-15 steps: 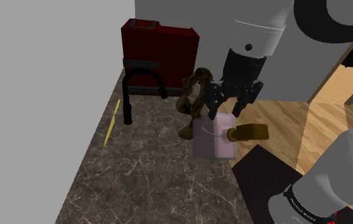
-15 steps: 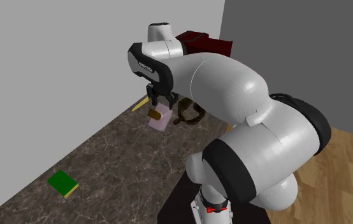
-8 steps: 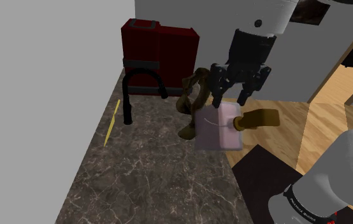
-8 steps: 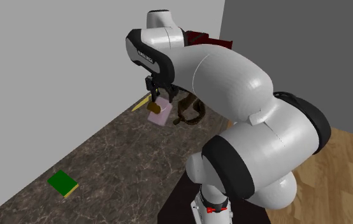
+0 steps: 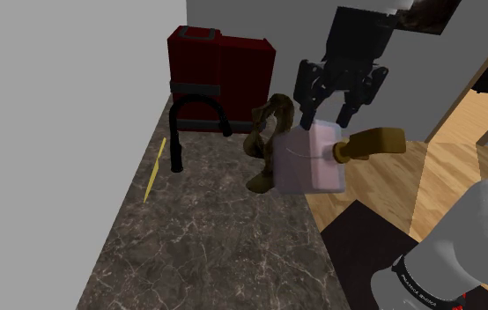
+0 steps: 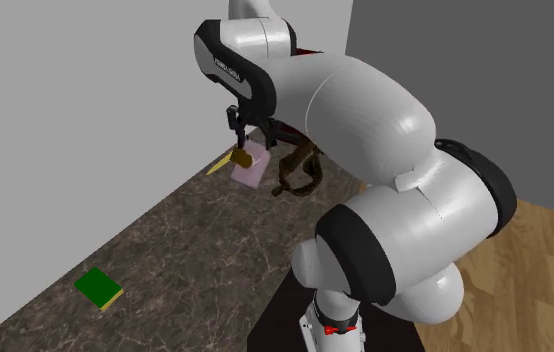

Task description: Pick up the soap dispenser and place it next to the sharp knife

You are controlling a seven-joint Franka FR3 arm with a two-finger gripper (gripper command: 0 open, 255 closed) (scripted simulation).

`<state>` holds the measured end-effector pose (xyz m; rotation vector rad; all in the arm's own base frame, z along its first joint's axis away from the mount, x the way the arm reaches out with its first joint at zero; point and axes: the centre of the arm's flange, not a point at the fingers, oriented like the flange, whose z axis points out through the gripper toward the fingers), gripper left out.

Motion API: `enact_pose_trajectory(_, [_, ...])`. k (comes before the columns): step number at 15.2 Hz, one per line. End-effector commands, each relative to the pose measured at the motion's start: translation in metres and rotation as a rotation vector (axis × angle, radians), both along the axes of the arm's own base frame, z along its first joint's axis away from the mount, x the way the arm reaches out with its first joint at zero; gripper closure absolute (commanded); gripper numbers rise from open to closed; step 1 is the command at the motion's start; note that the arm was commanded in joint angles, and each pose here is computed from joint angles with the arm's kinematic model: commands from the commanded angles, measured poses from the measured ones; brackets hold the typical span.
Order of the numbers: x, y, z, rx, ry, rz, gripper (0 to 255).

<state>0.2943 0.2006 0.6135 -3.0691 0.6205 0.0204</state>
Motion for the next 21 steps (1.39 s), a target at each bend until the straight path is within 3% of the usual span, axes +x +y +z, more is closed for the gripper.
enact_pose_trajectory(1, [0.000,0.001,0.012,0.000,0.000,0.000,255])
enact_pose_trajectory(5, [0.000,0.001,0.031,0.000,0.000,0.000,255])
enact_pose_trajectory(21, [0.193,0.086,0.033,0.000,0.000,0.000,255])
